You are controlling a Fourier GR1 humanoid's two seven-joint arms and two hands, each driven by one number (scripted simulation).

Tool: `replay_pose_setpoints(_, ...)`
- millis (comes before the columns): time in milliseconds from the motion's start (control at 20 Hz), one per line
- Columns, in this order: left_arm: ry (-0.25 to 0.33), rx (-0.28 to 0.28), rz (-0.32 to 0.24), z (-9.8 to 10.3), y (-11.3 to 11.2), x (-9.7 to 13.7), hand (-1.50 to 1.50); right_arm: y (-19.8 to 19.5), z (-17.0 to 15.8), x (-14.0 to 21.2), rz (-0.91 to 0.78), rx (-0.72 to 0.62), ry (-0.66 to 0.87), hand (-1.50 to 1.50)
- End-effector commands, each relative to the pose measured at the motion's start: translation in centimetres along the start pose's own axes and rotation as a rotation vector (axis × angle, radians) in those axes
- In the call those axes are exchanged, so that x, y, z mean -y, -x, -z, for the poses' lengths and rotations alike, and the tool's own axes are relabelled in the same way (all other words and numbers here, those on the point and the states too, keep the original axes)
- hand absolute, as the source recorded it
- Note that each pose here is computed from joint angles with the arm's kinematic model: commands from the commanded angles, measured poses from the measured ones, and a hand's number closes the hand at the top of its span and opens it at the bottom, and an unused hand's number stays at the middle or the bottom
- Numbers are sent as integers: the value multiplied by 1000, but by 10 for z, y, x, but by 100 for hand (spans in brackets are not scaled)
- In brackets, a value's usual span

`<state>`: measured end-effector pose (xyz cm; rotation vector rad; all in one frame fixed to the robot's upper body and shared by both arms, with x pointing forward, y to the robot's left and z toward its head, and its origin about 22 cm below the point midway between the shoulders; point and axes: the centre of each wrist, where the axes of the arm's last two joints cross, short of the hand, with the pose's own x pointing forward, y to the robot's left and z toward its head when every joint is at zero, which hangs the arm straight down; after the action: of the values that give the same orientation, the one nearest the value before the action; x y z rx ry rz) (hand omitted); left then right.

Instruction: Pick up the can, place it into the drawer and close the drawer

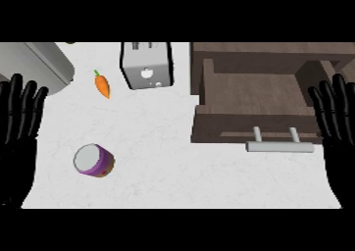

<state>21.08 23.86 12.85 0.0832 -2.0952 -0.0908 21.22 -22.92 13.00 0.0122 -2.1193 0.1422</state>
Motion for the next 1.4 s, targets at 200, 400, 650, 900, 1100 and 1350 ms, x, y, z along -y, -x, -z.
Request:
replay_pose_setpoints(200,-27,38,-1,-16,-13,40,-150,10,-4,3,-44,1,59,-150)
replay_pose_setpoints(400,-158,-359,71,-35,21,27,-150,14,-21,4,-37,-293,153,-150)
replay_pose_setpoints(650,-157,-404,79,-42,-4,48,-150,33,-44,29,-84,-368,154,-150)
replay_pose_setpoints(900,-169,-409,94,-54,-13,45,-150,10,-46,33,-67,-351,171,-150)
replay_pose_setpoints(1100,-220,-425,47,-38,-24,36,-150,13,-39,52,-58,-341,165,-150)
replay_pose_setpoints(1350,-228,-457,43,-60,-14,54,-150,30,-66,49,-63,-360,163,-150)
